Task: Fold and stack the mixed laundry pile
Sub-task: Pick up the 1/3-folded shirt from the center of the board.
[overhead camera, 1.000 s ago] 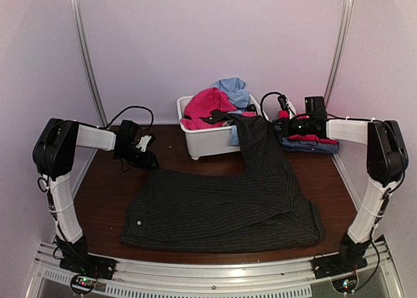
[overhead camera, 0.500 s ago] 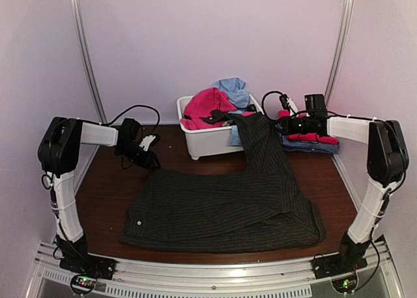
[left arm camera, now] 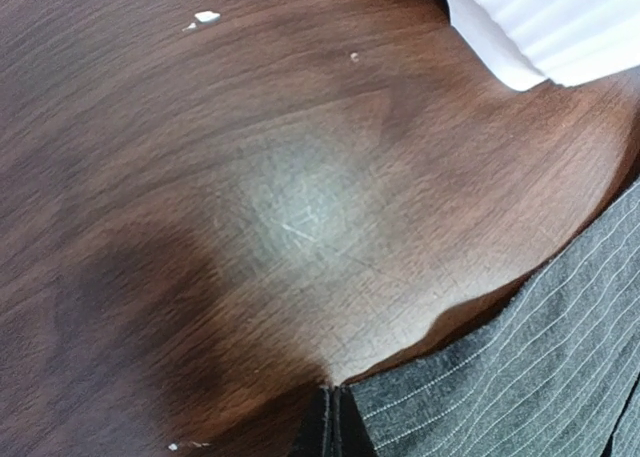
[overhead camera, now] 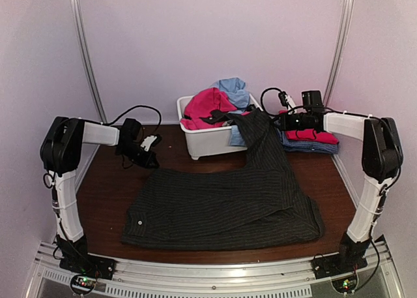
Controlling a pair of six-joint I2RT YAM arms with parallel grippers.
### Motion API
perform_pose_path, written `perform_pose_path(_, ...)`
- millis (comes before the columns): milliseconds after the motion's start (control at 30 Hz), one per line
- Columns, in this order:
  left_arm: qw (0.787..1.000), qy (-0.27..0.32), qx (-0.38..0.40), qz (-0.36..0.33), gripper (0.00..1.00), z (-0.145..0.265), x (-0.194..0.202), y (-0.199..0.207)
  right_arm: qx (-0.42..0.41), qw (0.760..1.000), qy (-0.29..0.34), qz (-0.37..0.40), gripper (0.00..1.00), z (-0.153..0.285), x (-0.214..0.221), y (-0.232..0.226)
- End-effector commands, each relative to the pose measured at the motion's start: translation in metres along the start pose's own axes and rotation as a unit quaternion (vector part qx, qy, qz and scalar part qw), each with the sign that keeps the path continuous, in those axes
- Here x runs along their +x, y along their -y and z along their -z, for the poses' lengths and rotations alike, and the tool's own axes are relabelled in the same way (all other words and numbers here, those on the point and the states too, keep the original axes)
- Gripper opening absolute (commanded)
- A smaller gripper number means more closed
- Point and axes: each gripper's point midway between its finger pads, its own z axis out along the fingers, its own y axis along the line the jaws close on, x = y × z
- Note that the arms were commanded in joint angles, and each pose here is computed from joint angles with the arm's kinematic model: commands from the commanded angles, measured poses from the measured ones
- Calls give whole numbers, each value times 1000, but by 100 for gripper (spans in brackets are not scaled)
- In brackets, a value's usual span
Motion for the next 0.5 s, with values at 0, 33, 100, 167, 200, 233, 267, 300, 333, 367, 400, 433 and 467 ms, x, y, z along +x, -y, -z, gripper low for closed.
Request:
perform_pose_path(0,999,38,-15,6,0,13,-20,-3,18,1000,24,7,0,-3,-31,2)
perform_pose_path(33,999,49,-24,8,0,17,-24,-5,17,999,29,9,0,-3,-38,2)
perform_pose_path(100,997,73,-39,8,0,29,-33,-5,15,999,28,12,0,-4,-43,-2)
perform_pose_path(167,994,101,-46,13,0,44,-43,-2,13,999,29,22,0,-1,-50,-11)
perform_pose_path(200,992,114,-49,14,0,51,-47,1,12,999,29,27,0,1,-51,-16)
perform_pose_path(233,991,125,-51,13,0,58,-49,4,12,999,26,28,0,3,-49,-20)
perform_pose_path(267,990,133,-51,11,0,64,-49,7,11,999,24,30,0,5,-47,-24)
perform_pose_path(300,989,141,-52,7,0,71,-50,12,11,999,22,29,0,7,-43,-28)
perform_pose_path(333,987,148,-54,2,0,77,-50,16,10,999,20,28,0,9,-39,-30)
perform_pose_path(367,986,153,-61,-2,0,83,-48,20,11,999,19,27,0,13,-35,-33)
perform_pose_path(400,986,156,-62,-4,0,87,-46,25,14,999,17,25,0,16,-30,-35)
perform_pose_path(433,985,158,-62,-6,0,91,-45,31,17,999,15,24,0,19,-25,-36)
perform_pose_path(467,985,158,-62,-8,0,93,-42,36,18,999,13,23,0,23,-21,-39)
